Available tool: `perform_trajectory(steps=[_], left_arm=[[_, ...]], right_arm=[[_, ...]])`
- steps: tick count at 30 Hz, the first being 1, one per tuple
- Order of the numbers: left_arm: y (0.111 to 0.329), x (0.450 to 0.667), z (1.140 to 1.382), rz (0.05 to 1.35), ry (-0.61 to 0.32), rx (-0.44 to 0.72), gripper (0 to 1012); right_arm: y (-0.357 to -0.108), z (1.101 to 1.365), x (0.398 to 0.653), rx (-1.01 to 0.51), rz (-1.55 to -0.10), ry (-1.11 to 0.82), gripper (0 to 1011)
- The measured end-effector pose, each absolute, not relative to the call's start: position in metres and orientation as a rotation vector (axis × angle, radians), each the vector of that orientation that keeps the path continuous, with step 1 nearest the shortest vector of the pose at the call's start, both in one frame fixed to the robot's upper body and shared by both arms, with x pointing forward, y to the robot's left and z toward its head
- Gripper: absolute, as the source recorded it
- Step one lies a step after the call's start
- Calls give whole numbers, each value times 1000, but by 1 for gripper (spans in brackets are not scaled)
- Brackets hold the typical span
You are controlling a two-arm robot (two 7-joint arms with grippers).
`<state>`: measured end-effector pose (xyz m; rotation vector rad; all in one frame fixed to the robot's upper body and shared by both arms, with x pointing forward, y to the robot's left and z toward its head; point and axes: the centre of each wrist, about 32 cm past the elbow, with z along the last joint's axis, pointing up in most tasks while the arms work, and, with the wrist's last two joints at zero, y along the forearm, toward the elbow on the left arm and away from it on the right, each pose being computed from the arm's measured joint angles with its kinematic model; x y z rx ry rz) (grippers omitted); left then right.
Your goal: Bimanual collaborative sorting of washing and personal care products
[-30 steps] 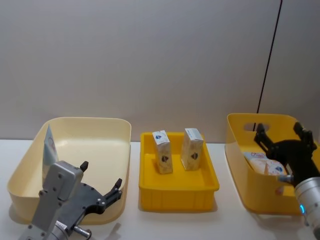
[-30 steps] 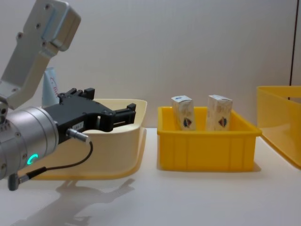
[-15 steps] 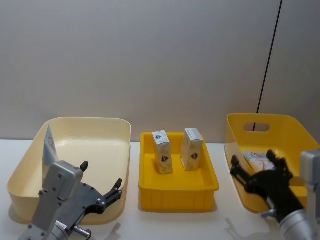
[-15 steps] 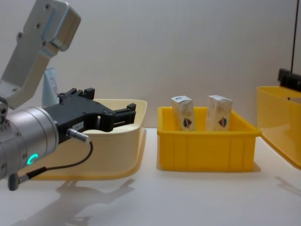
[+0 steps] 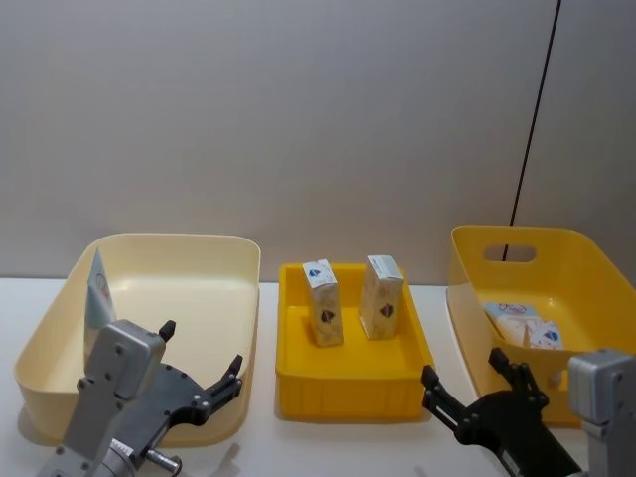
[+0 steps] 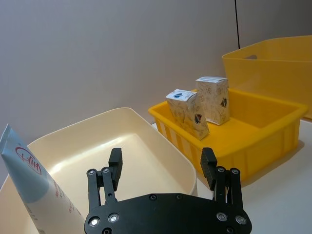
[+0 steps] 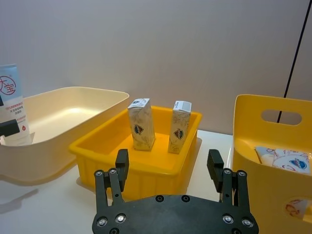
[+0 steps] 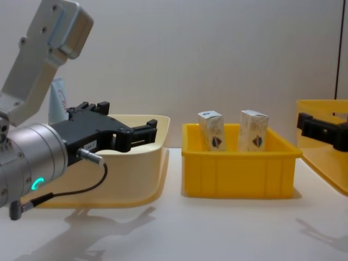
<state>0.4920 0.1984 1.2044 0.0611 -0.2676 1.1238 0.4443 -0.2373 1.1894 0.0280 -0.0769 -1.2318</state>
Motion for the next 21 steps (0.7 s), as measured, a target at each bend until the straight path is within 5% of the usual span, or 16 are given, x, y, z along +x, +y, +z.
perform_trajectory(steps=[21], left_arm=[[198,492,1204,1124,-268,61,1003]], right_arm=[[-237,1189,443,27,-1229,-75,1001]])
